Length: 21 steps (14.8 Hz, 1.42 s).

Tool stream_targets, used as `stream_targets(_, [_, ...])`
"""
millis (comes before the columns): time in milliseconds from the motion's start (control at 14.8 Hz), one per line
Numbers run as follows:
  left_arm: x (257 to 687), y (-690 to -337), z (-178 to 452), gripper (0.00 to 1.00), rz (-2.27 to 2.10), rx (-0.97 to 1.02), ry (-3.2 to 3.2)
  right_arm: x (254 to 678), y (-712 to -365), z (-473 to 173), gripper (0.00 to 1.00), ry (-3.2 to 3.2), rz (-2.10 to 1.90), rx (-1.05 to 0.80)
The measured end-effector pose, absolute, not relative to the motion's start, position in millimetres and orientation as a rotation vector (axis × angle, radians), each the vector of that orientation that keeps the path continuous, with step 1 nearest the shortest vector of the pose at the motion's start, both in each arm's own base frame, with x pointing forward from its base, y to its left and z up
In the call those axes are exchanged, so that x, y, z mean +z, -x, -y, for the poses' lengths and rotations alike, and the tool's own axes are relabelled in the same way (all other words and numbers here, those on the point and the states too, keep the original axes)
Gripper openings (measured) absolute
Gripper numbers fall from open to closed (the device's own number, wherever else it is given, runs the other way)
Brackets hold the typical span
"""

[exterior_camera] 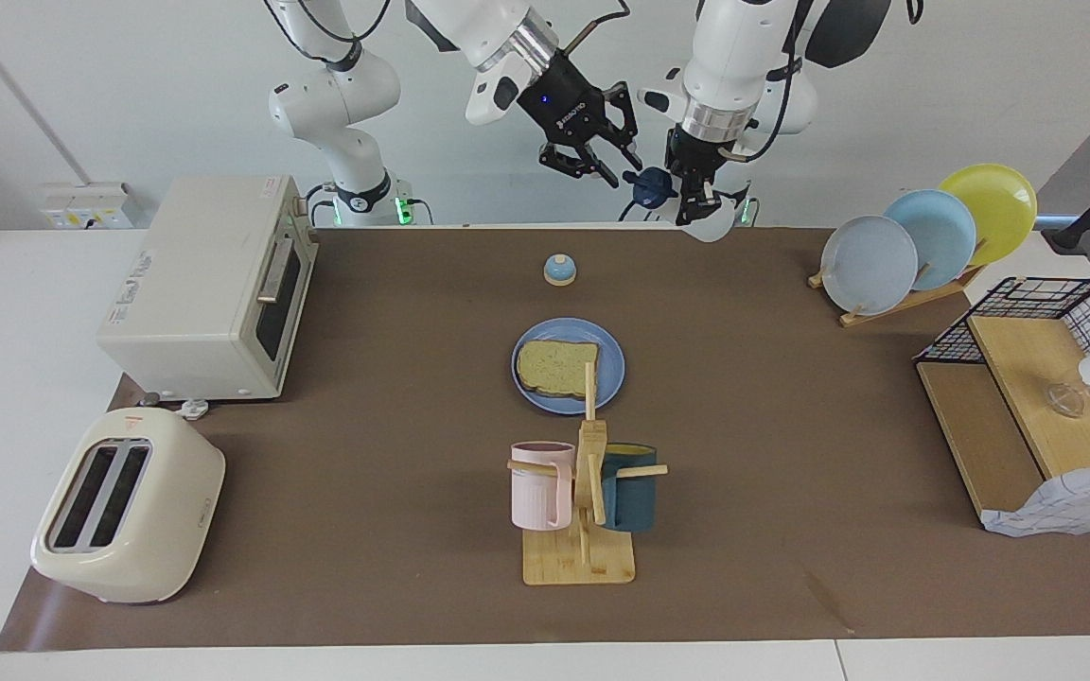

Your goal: Put bread on plate and add seasoning

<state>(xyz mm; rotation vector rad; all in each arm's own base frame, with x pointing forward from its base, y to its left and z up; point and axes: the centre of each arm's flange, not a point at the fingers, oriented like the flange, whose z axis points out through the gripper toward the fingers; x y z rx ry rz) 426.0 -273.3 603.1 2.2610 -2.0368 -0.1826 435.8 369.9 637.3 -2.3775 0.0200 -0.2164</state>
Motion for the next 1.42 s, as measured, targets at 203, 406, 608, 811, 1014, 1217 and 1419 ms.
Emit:
stream_targets(203, [603.2, -425.9, 273.5, 0.4, 2.034, -0.181, -2.259, 636.7, -435.8, -369.9, 0.33, 2.378, -0.02, -0.215])
stream_targets(406, [603.2, -425.9, 273.5, 0.4, 2.034, -0.181, -2.258, 636.7, -435.7, -369.9, 0.32, 2.378, -0.02, -0.215])
stream_targets(608, [603.2, -425.9, 273.5, 0.4, 2.034, -0.181, -2.258, 636.7, -435.7, -369.9, 0.25, 2.378, -0.02, -0.215])
stream_targets(811, [603.3, -426.1, 272.9, 0.4, 2.032, -0.181, -2.259, 636.8, -436.0, -369.5, 0.14, 2.378, -0.021, -0.216])
stream_targets(1014, [602.9, -426.5, 272.1, 0.4, 2.03, -0.182, -2.261, 637.8, -436.0, -368.7, 0.11, 2.377, -0.022, -0.219])
stream_targets(1217, [602.8, -426.7, 271.9, 0.4, 2.029, -0.182, -2.261, 637.9, -436.3, -368.2, 0.1, 2.377, -0.023, -0.22])
stream_targets(1419, [603.0, -426.9, 272.0, 0.4, 2.03, -0.178, -2.262, 638.4, -436.6, -367.9, 0.1, 2.382, -0.019, -0.226])
